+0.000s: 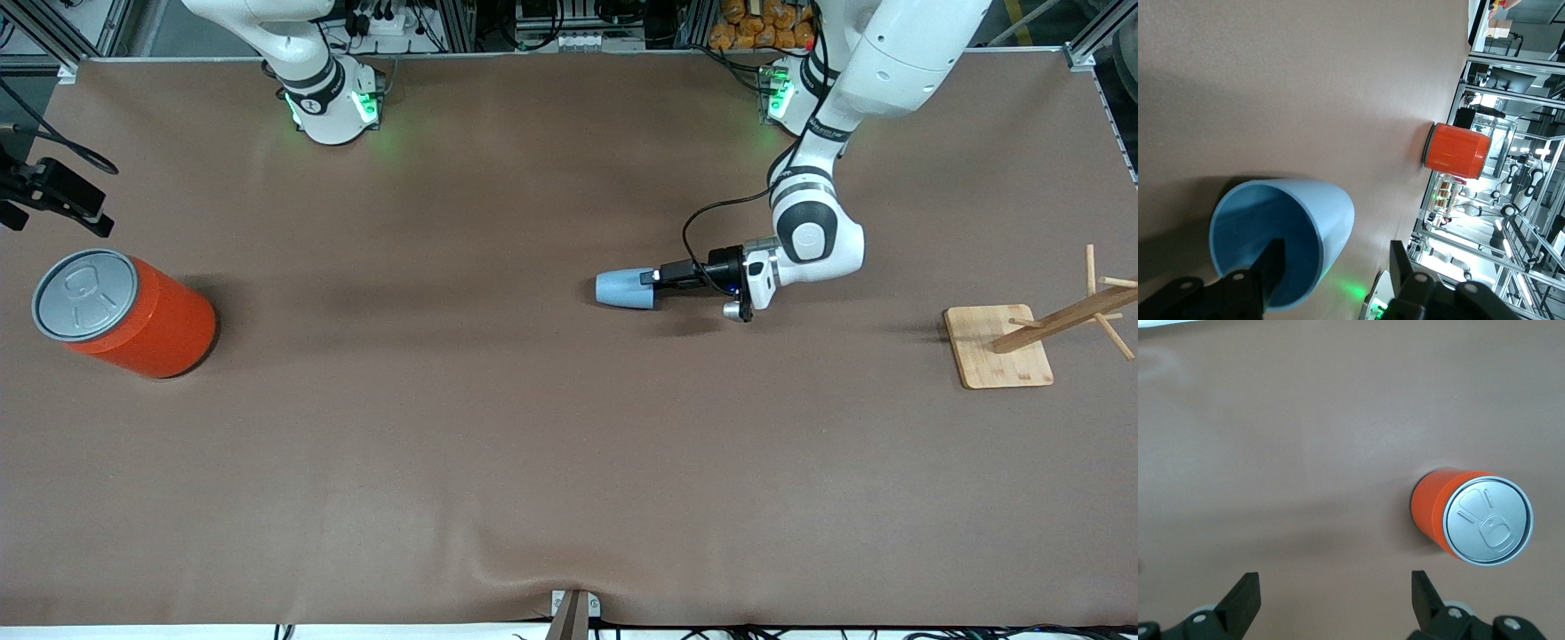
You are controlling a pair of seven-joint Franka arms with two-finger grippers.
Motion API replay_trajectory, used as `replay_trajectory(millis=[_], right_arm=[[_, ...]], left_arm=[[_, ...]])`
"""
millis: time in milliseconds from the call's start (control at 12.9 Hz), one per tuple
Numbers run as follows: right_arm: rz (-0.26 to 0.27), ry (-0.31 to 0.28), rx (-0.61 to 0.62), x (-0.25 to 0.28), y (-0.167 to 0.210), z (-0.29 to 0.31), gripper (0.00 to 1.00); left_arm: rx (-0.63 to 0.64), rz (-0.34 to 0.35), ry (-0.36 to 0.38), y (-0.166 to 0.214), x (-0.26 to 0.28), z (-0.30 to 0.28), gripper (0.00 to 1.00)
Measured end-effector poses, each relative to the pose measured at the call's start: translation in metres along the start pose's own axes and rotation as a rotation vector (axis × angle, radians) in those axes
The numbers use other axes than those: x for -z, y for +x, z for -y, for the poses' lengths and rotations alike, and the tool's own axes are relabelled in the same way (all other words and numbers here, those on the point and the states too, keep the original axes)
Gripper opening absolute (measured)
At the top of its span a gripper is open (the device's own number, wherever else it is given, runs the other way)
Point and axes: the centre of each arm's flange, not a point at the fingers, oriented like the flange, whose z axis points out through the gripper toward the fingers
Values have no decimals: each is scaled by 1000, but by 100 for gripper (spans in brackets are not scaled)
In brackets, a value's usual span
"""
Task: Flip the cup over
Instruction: 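Carry the blue cup with the left gripper toward the wooden stand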
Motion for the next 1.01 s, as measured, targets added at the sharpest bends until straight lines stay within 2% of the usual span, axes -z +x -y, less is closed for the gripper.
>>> replay_trajectory(millis=[233, 388, 543, 775, 1008], right_arm=[[27, -2, 13, -2, -3, 0, 100], [44, -2, 15, -4, -5, 1, 100], [47, -2, 16, -4, -5, 2, 100], [52, -2, 17, -4, -6, 2, 100], [55, -3, 17, -4, -6, 2, 100]], left_arm=[[4, -2, 10, -2, -6, 1, 59], [8, -3, 18, -3, -7, 5, 43], [14, -4, 20, -3, -9, 7, 41], [13, -17, -4, 2, -10, -1, 10], [18, -28, -5, 7, -8, -6, 7]])
